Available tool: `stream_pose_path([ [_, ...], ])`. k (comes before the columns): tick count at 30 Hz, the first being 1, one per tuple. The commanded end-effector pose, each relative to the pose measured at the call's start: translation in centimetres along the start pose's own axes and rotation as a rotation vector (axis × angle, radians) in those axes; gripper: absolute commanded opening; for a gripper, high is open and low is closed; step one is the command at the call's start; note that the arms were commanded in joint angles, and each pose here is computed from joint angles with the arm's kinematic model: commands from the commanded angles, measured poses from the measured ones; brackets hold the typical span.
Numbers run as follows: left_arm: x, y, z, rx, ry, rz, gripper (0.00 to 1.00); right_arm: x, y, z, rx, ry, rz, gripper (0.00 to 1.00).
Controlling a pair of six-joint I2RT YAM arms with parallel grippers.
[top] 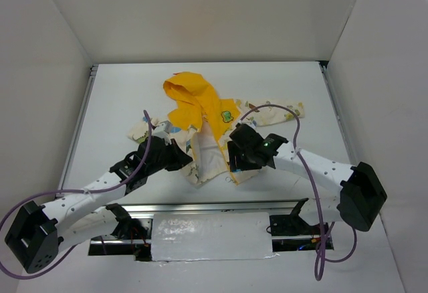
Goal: Zip up the jacket
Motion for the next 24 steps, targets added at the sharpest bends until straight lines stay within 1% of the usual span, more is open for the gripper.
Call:
stream_pose_path([
  [1,0.1,1.1,0.2,0.001,0.002,-0.061,0.00,0.2,-1.4,1.8,0.043,0.039,0.171,0.67],
  [4,0.1,1.1,0.4,-0.012,0.015,-0.051,0.00,-0.7,-1.4,3.0,0.073,0.082,0.191,0.67],
  [8,0.1,0.8,0.5,-0.034,0.031,-0.027,0.00,-2.0,-1.2,3.2,0.119,0.090,0.190,0.66],
  [11,0.1,0.7,0.6,-0.048,0.047,-0.017,0.00,-3.0,-1.6,3.1,0.142,0.101,0.237,0.63],
  [14,0.2,0.6,0.6,-0.055,0.050,-0.011,0.00,-3.9,-1.4,3.2,0.153,0.111,0.240,0.61],
  [17,0.2,0.5,0.8,-0.064,0.060,0.005,0.00,-4.3,-1.1,3.0,0.152,0.108,0.229,0.56],
  [20,0.2,0.5,1.0,-0.066,0.070,0.012,0.00,-4.8,-1.1,2.8,0.153,0.103,0.244,0.56],
  [24,0.2,0.6,1.2,-0.070,0.082,0.018,0.00,-5.8,-1.1,3.4,0.159,0.141,0.253,0.55],
])
Point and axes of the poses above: each gripper's point midway between its finger pads, its own x axis back along the fingers, its own y axis along the line the jaws close on, z = x × y, the point moved 5 cm from there along x, back along the fingers, and after that the axes turned 2 degrees about x, right-handed, at the moved point
